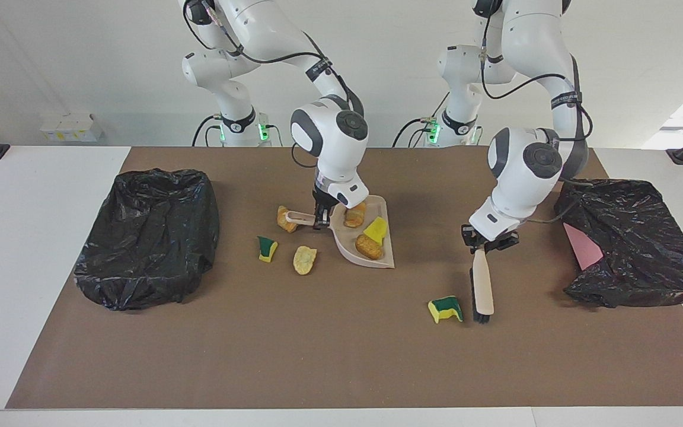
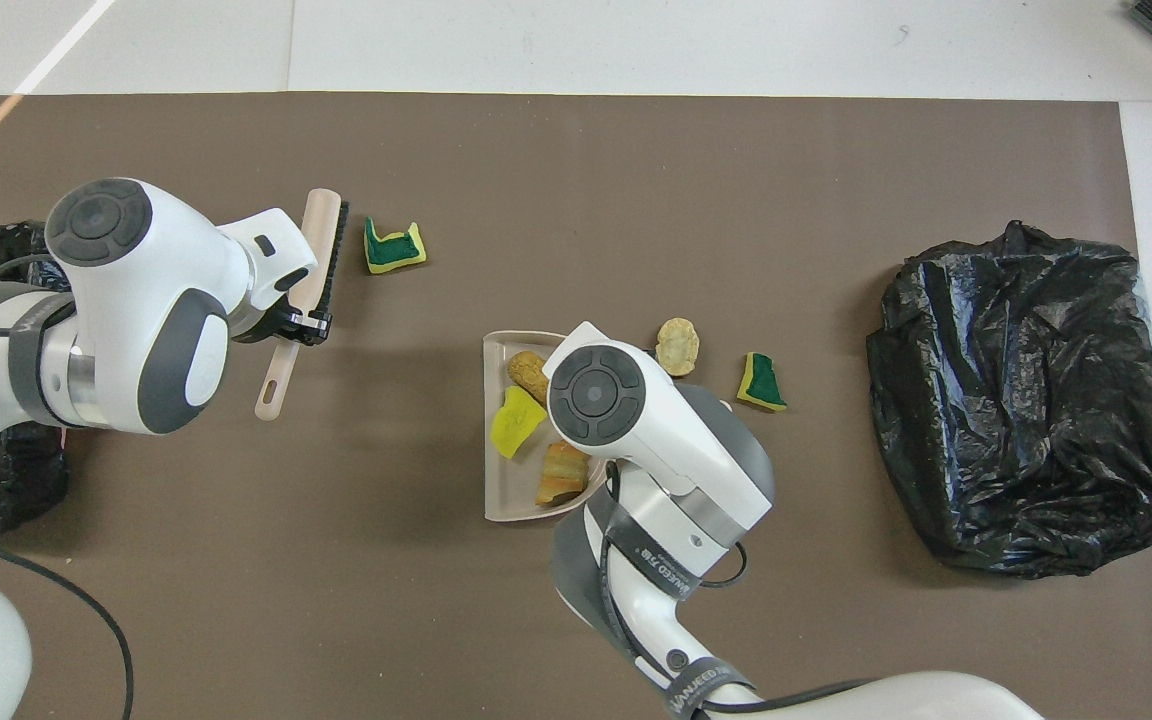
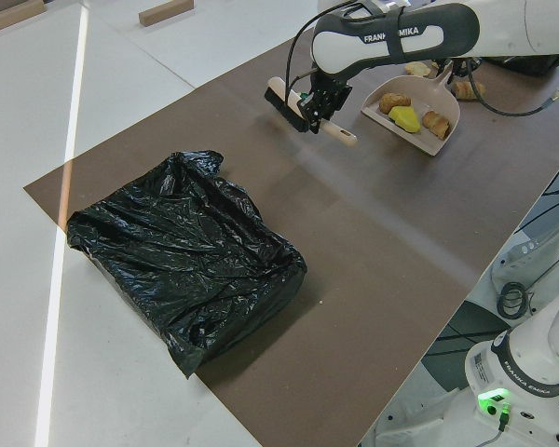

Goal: Sweep and dump trash in bin

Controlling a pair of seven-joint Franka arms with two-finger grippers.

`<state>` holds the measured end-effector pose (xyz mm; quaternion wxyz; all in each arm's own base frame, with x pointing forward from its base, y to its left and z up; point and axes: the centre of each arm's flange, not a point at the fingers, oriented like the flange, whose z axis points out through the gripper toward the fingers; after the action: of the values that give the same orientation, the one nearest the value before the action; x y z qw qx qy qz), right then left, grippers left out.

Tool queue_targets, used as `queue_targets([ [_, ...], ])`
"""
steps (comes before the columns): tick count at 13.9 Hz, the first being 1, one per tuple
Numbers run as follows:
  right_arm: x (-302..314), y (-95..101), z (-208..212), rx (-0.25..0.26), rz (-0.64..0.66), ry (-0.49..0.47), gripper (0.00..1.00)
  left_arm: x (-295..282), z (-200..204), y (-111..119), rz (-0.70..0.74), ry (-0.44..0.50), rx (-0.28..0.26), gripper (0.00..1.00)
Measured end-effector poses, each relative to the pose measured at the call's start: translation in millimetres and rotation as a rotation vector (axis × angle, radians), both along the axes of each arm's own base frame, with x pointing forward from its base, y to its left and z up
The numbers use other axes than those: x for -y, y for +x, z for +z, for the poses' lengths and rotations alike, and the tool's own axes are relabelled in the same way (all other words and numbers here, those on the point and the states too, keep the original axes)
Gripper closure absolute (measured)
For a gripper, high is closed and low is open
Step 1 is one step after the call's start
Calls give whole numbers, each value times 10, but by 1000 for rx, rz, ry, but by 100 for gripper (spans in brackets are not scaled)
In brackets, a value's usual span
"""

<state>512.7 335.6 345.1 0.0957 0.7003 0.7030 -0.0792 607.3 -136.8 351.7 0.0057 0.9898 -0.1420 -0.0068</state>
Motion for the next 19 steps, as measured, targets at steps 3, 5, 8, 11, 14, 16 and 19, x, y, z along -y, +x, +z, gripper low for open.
queue_targets([
  [3, 12, -28, -14, 0, -29, -5, 69, 55, -214, 70, -100, 2, -10, 74],
  [5, 20, -57, -15, 2, -59, -10, 69, 93, -204, 21, -169, 5, -46, 74],
  [8, 28, -86, -17, 2, -82, -15, 69, 102, -125, -135, -294, 10, -142, 74],
  [11, 30, -91, -18, 2, -84, -15, 69, 298, -82, -461, -386, 14, -217, 74],
  [14, 28, -96, -17, 1, -83, -16, 69, 771, -134, -934, -442, -28, -265, 74],
  [16, 28, -97, -17, 1, -84, -16, 69, 1084, -122, -1199, -423, -57, -284, 74],
  [19, 28, -102, -17, 0, -84, -18, 69, 1433, -83, -1393, -327, -40, -269, 74],
])
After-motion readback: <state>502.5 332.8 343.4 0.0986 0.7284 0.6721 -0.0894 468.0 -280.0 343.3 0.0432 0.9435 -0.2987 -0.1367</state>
